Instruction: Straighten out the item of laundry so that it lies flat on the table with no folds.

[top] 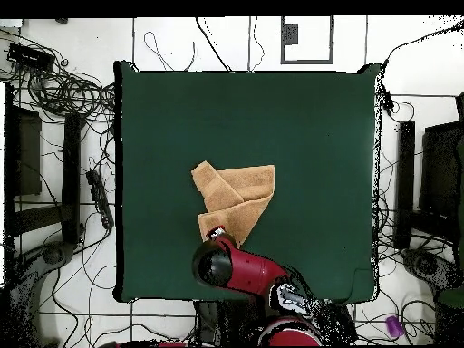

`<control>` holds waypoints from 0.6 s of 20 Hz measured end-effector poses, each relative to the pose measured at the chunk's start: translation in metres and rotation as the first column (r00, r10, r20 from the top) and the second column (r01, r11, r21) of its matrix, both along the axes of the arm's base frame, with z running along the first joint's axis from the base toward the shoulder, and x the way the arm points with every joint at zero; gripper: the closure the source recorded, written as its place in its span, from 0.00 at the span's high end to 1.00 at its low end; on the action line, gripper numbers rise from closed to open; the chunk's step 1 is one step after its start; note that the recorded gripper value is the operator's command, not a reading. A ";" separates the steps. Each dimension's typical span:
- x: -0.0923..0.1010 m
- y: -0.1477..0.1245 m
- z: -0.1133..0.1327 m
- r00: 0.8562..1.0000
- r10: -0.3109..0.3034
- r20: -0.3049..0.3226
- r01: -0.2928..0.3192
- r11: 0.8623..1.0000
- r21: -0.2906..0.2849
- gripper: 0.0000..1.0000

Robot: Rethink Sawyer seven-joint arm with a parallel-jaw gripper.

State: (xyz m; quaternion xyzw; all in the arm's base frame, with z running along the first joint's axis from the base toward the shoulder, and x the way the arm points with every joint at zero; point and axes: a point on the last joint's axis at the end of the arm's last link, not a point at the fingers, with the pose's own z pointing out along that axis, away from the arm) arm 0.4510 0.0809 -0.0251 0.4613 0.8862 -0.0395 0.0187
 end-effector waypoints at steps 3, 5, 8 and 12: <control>0.000 0.000 0.000 1.000 0.003 0.000 -0.003 1.000 -0.003 0.00; 0.000 0.001 0.000 1.000 0.004 0.001 -0.004 1.000 -0.005 0.00; -0.001 0.000 0.001 1.000 0.009 0.002 -0.009 1.000 -0.011 0.00; -0.001 0.001 0.002 1.000 0.014 0.003 -0.014 1.000 -0.018 0.00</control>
